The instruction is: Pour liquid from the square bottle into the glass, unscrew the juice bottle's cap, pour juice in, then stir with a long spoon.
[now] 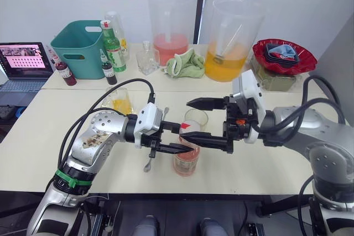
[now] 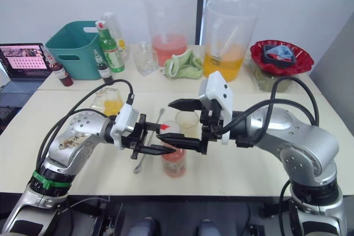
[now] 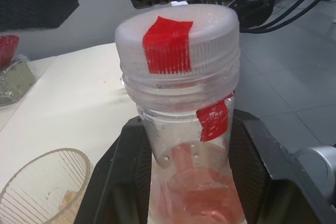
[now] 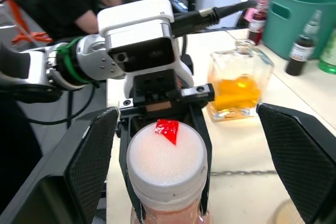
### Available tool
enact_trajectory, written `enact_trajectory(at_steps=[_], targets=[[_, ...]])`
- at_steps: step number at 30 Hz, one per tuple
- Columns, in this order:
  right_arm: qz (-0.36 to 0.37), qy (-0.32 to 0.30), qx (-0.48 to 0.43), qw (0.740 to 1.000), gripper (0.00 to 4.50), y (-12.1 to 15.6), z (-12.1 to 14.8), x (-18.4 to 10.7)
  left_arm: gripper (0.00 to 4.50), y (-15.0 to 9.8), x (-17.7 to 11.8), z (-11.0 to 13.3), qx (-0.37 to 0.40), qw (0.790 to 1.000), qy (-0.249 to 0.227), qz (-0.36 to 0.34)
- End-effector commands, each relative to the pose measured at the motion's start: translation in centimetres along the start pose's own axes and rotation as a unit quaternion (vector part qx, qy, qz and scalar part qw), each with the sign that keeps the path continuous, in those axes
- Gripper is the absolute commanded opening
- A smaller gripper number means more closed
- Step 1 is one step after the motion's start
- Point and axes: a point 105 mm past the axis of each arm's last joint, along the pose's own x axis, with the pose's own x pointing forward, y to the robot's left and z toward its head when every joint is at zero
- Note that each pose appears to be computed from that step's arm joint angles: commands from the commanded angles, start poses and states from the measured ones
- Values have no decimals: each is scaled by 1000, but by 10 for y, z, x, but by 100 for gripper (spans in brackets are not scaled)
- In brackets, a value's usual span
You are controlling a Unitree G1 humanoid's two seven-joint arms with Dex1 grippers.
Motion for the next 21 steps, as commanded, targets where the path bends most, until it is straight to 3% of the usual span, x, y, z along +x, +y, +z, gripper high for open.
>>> enact_trajectory(at_steps=[1,21], targets=[[-13,-4,-4,1000,445,15,5,-4,195,1,-2,-10,-11,1000,26,7],[-84,6,36,996,445,14,-6,3,195,-2,-1,-14,-17,1000,26,-1]])
